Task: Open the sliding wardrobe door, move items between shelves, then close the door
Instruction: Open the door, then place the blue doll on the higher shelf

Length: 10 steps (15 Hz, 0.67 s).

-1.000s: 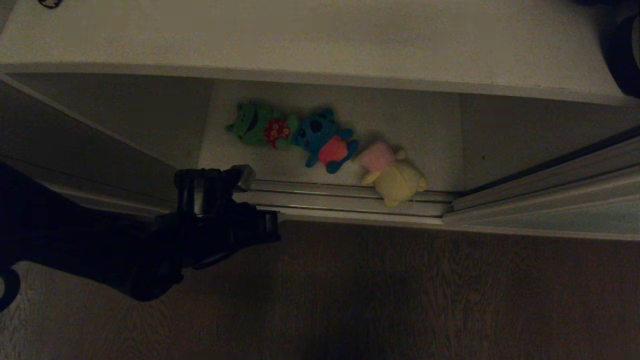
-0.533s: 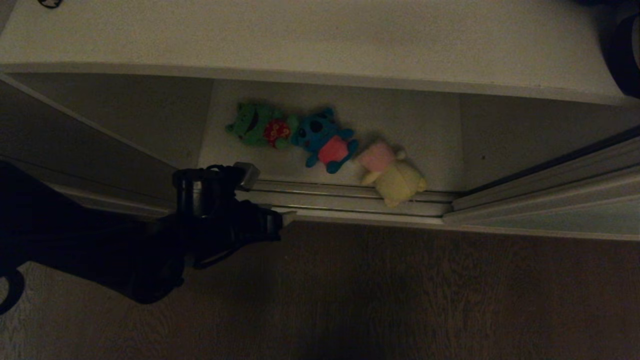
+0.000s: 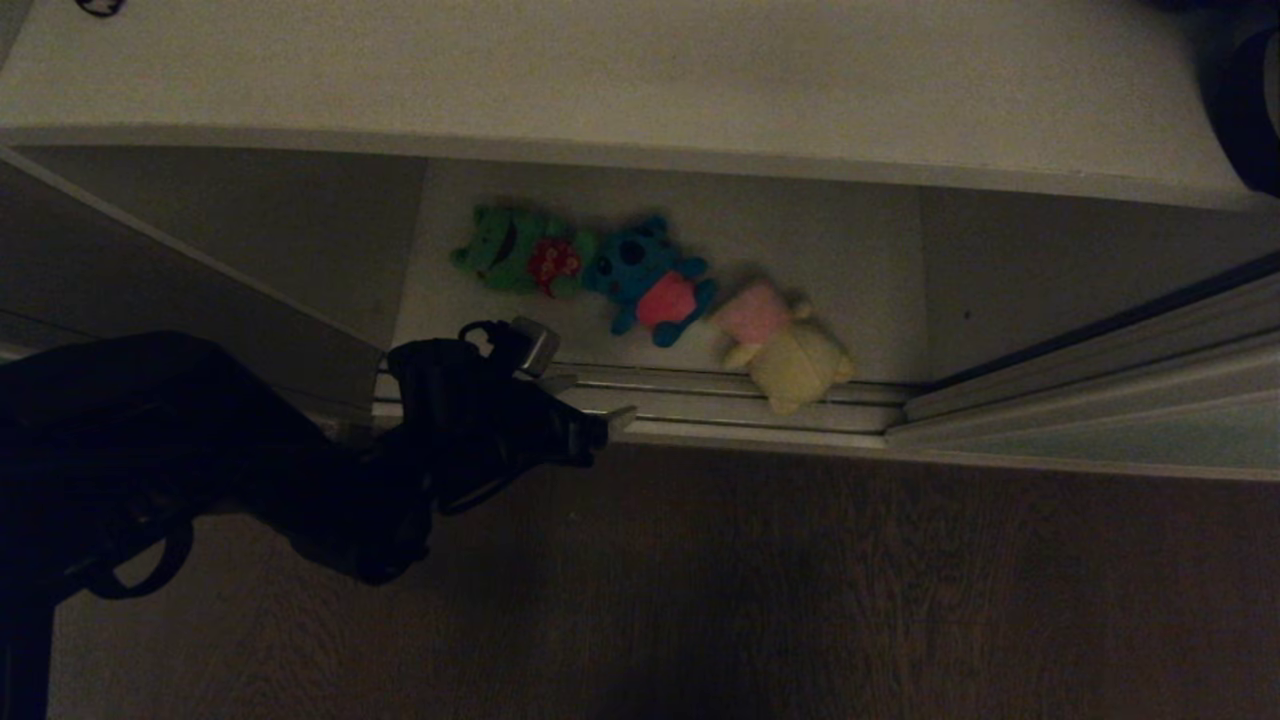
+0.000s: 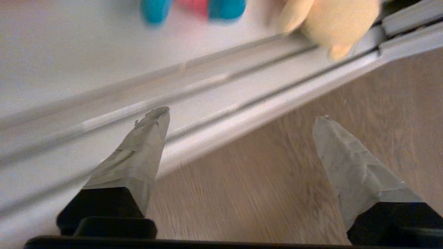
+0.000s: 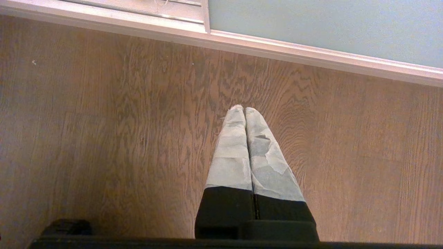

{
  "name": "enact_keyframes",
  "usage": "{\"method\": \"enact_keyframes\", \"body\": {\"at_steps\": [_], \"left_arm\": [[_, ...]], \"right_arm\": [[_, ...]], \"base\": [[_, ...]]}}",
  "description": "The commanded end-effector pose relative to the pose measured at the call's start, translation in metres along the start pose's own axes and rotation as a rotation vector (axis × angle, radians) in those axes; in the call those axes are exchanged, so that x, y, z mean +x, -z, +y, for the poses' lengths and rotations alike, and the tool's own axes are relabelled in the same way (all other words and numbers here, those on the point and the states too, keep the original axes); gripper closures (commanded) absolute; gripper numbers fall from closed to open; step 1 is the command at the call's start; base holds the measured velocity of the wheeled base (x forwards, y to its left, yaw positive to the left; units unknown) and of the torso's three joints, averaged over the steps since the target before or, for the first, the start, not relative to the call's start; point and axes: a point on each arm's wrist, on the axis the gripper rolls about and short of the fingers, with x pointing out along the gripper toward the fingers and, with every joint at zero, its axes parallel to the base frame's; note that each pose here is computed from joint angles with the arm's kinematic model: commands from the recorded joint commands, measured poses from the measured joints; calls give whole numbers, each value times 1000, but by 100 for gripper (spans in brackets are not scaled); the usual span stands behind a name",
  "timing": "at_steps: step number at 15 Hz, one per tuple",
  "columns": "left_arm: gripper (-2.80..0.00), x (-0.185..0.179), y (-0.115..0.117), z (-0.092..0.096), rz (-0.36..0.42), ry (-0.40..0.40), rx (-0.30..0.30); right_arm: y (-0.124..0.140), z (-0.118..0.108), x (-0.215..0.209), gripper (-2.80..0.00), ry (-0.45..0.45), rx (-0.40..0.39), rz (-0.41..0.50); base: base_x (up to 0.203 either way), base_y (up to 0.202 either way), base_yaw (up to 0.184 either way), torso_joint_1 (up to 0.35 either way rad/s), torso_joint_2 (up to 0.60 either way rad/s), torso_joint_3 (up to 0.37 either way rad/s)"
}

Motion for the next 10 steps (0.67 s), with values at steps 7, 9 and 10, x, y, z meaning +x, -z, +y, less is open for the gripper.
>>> {"method": "enact_keyframes", "body": {"at_steps": [7,9,10], "left_arm": [[-280,36,39,10,-47,1,68],[-280,41,39,12,-71,-3,75],[-280,45,38,13,-85,-5,80]], "right_arm": [[0,0,0,0,-1,0,0],[0,0,0,0,-1,0,-1],[0,0,0,0,-1,0,-1]], "base": [[0,0,0,0,0,0],[0,0,0,0,0,0],[0,0,0,0,0,0]]}}
